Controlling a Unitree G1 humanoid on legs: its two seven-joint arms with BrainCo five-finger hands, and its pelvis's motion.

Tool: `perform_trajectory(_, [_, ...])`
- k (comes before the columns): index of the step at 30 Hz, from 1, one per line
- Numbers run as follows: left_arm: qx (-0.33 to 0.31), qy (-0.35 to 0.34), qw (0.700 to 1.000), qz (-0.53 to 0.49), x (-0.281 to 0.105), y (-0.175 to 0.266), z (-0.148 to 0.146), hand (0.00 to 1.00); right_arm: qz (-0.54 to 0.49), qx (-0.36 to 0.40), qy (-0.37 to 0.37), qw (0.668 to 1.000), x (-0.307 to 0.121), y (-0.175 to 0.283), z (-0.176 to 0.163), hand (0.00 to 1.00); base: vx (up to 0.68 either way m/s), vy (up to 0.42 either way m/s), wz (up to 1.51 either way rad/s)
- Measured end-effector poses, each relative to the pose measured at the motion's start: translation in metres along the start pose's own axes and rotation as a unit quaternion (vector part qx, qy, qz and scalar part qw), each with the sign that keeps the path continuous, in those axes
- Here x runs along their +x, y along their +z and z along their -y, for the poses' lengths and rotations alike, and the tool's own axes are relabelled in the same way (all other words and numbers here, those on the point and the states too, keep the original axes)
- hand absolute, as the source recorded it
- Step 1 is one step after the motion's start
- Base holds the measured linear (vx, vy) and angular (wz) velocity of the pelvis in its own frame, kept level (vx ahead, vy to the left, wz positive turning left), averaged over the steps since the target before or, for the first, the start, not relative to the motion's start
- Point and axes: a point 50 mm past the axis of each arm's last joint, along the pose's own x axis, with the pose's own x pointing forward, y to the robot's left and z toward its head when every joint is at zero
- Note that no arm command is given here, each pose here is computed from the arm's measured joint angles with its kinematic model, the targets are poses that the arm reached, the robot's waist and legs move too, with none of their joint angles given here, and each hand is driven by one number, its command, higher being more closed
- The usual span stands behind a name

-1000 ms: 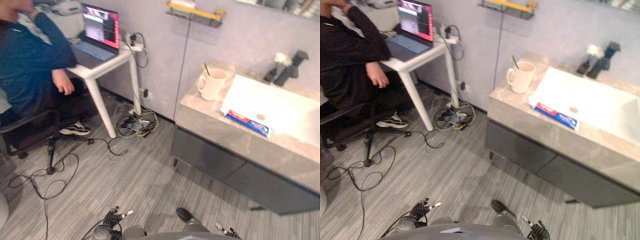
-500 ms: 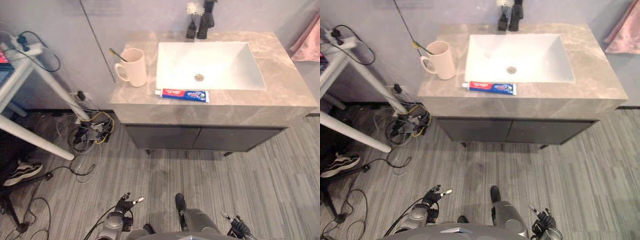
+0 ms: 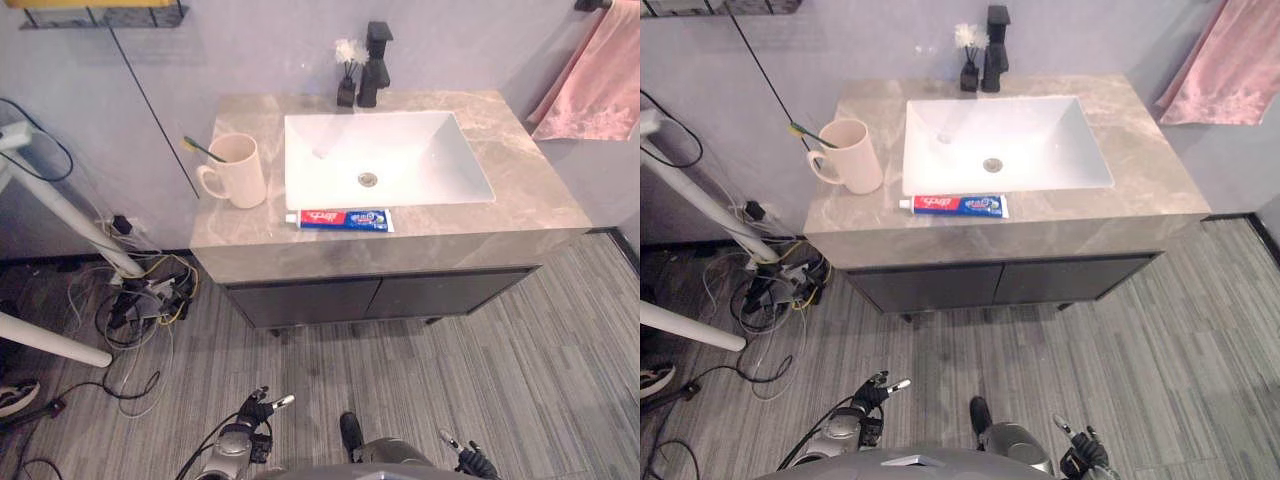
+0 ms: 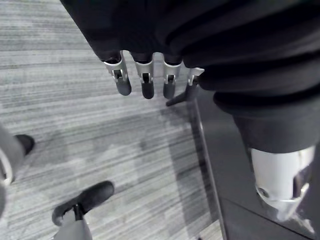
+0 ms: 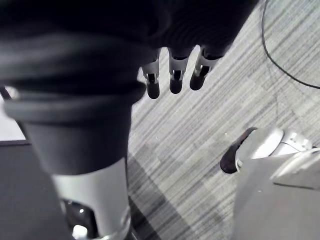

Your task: Organize washtable

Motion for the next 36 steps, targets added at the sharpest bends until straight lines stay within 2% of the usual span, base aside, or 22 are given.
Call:
perform_trajectory(4, [-0.047,0.015,0.999,-0.019,-0.006,-0.016,0.001,0.0,0.002,0.015,-0.015,1.0,-0.001,0.001,0.008,0.0,-0.11,-0.004,-0.33])
perform_trajectory(11, [-0.081,0.034,0.996,-0.022,-0.007,-0.019,-0.004,0.0,0.004,0.082,-0.065,0.995,-0.006,-0.007,0.031,0.0,-0.03,0.175,-0.3])
perform_trajectory(16, [-0.036,0.025,0.999,-0.024,-0.007,-0.019,-0.009,0.0,-0.023,0.088,-0.066,0.994,-0.011,-0.025,0.03,0.0,0.33,0.216,-0.13])
perform_trajectory(20, [0.022,-0.003,1.0,-0.012,-0.005,-0.012,0.0,0.0,0.001,0.042,-0.016,0.999,-0.003,-0.005,0.004,0.0,0.4,0.102,-0.28])
perform_trajectory(25, [0.072,-0.019,0.997,0.027,0.005,0.018,0.008,0.0,0.042,0.017,0.019,0.999,0.0,0.014,-0.01,0.0,0.32,-0.012,0.1])
perform_trajectory(31, [0.082,-0.005,0.996,-0.019,0.0,-0.006,-0.005,0.0,0.045,-0.018,0.012,0.999,-0.001,0.019,0.004,0.0,0.26,-0.153,0.32])
perform_trajectory(36, [0.071,0.007,0.995,-0.07,-0.008,-0.032,-0.014,0.0,0.055,-0.017,0.015,0.998,0.001,0.026,0.003,0.0,0.11,-0.152,-0.1])
